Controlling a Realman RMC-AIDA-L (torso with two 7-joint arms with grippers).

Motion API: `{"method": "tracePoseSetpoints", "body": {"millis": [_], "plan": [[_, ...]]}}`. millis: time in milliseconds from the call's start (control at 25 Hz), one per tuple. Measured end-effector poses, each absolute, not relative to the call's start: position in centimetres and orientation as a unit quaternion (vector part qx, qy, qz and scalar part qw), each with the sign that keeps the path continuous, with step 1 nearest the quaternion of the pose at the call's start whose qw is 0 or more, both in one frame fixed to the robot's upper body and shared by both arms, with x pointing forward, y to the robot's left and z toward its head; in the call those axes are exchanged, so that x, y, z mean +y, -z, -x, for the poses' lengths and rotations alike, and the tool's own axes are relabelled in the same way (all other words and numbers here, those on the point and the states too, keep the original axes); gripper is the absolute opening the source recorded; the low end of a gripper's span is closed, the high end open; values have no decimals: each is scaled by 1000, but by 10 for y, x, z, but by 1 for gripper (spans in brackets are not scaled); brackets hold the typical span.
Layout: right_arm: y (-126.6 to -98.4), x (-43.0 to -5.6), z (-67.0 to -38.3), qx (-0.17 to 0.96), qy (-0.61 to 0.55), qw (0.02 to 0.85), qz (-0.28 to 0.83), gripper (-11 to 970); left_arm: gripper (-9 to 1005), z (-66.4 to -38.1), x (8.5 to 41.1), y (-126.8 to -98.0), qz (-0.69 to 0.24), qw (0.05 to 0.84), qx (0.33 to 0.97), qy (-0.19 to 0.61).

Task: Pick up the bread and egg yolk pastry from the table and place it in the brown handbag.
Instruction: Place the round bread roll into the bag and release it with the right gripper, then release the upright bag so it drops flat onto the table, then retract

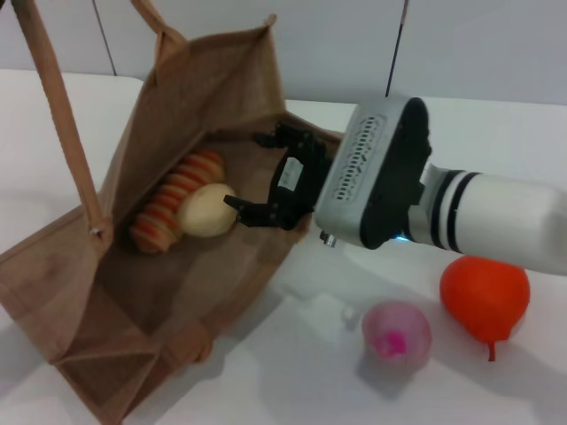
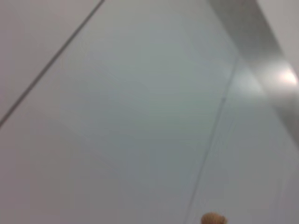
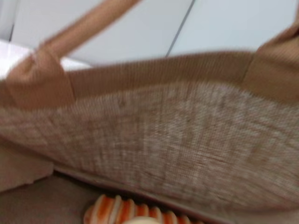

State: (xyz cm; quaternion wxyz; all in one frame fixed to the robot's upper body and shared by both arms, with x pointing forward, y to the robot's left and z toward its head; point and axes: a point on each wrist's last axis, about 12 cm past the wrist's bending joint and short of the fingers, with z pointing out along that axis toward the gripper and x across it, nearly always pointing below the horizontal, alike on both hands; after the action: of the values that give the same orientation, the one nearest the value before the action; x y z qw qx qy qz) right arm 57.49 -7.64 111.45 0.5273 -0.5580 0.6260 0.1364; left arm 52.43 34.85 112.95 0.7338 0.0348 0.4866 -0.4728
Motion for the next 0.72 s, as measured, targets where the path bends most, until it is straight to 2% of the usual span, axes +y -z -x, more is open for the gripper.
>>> {"method": "tracePoseSetpoints", "body": {"millis": [320,720], "plan": [[-1129,-113,-574,652,-133,570,482,883,130,-531,354,-1118,17,738,515,436],[-1143,-180,-585,666,-193,604,393,880,131,-543,337,-1108,-23,747,550,372]]}}
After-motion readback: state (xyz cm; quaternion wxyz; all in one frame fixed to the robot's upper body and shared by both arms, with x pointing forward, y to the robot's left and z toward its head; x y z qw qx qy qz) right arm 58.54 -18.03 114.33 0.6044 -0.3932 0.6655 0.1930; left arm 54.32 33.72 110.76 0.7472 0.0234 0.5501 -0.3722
